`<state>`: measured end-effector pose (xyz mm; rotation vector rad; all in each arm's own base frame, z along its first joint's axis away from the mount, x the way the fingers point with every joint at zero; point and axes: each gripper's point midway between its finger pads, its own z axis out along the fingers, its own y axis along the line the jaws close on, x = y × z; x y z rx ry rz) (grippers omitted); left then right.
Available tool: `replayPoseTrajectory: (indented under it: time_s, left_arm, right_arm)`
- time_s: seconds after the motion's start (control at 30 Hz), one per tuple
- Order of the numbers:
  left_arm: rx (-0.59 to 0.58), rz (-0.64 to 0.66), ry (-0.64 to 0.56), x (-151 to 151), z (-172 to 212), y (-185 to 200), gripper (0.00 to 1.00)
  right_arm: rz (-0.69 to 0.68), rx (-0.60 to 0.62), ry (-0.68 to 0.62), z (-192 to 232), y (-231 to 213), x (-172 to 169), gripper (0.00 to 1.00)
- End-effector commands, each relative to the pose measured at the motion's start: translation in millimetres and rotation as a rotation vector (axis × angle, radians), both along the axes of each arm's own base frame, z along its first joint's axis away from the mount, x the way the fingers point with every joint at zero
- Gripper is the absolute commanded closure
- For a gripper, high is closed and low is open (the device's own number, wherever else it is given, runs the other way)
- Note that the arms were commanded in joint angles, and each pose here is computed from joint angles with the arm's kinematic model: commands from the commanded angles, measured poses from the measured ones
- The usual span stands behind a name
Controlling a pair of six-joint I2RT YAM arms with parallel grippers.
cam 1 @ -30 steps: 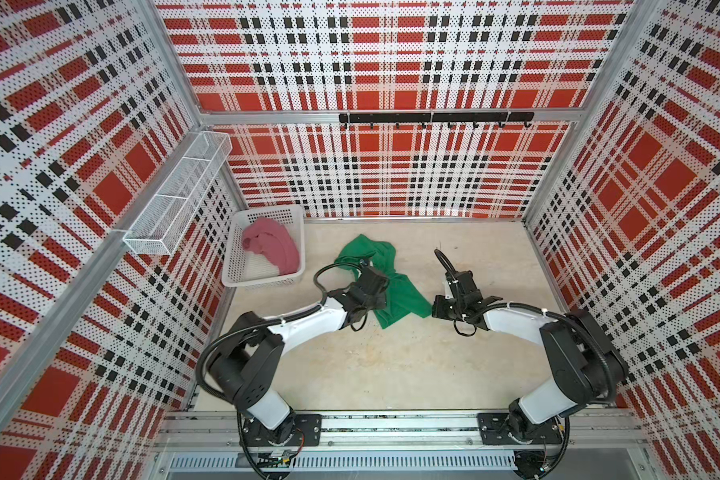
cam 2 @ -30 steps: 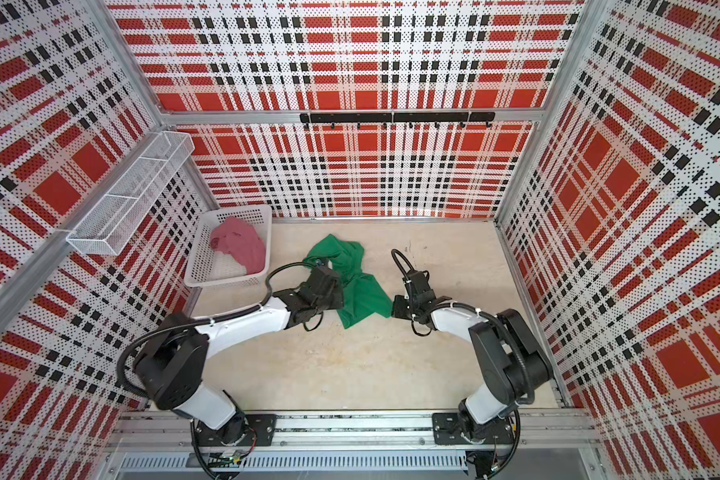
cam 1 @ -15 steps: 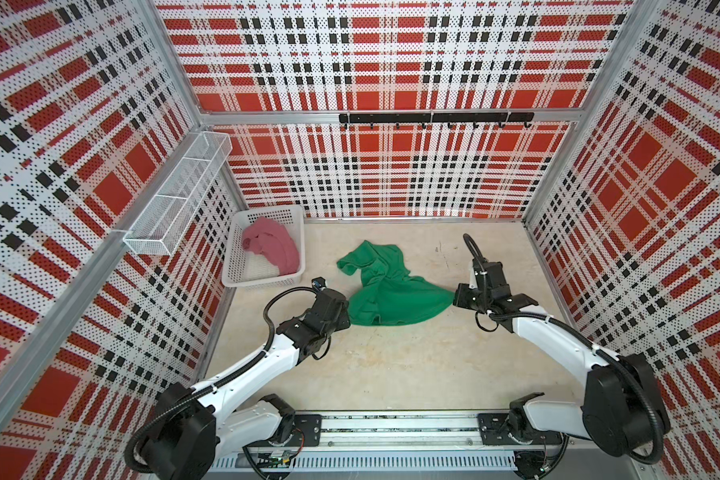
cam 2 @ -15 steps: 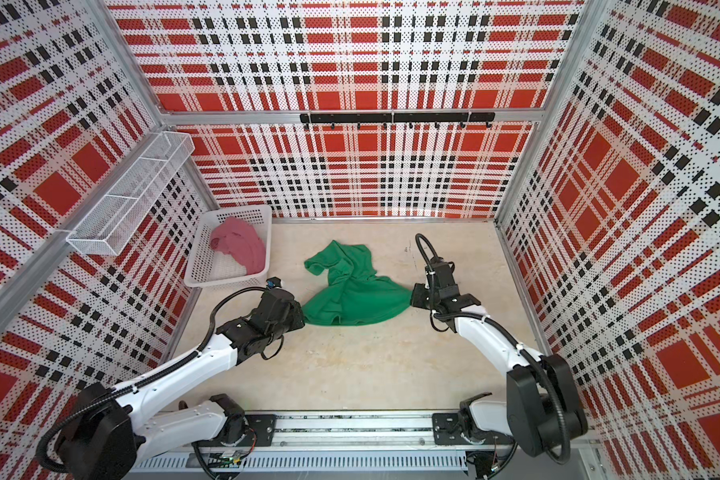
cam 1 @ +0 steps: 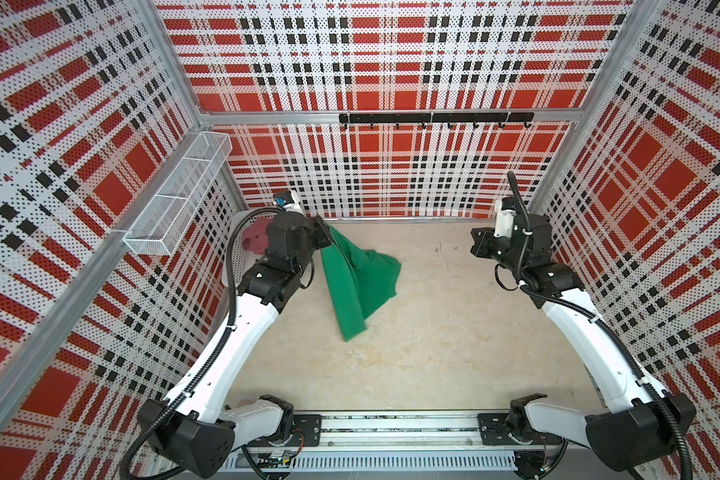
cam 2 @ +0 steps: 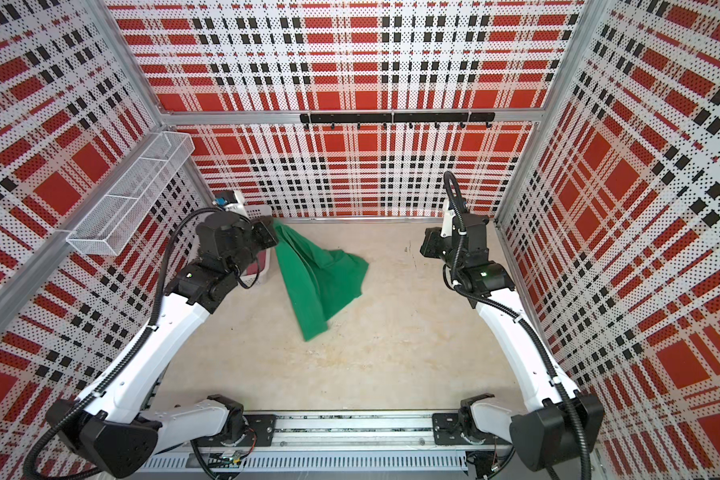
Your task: Fold and stack the tank tops
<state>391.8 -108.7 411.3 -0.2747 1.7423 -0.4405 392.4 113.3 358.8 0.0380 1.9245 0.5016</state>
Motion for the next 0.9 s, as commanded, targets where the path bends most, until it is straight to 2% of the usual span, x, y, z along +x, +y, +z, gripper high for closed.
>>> replayPoseTrajectory:
  time_s: [0.0,0.1,0.2,0.4,0.57,0.67,0.87]
  left_arm:
    - [0.045,-0.061,0.029,4,-17,-10,1.0]
    - [0.013,-0.087,0.078,3,-49,-16,1.0]
    - [-0.022,-0.126,0.12,2,-71,-26,1.0]
    - [-0.034,-0.244,0.136,11,-79,-73,1.0]
    - [-0.06,-0.259,0.102,14,-65,-90,1.0]
    - [-0.074,-0.222,0.079,8,-56,-77,1.0]
    - [-0.086,-0.076,0.081,-19,-60,-4,1.0]
  right_arm:
    - [0.107,0.014,0.188,-60,28,-6,1.0]
    - [0.155,-0.022,0.339,-135,58,-28,1.0]
    - [0.139,-0.007,0.443,-184,60,-45,1.0]
    - [0.156,0.073,0.538,-231,76,-53,0.98]
    - [0.289,0.114,0.534,-250,157,-36,0.95]
    - [0.383,0.123,0.515,-259,217,-25,0.97]
    - [0.463,0.245,0.441,-262,296,-3,1.0]
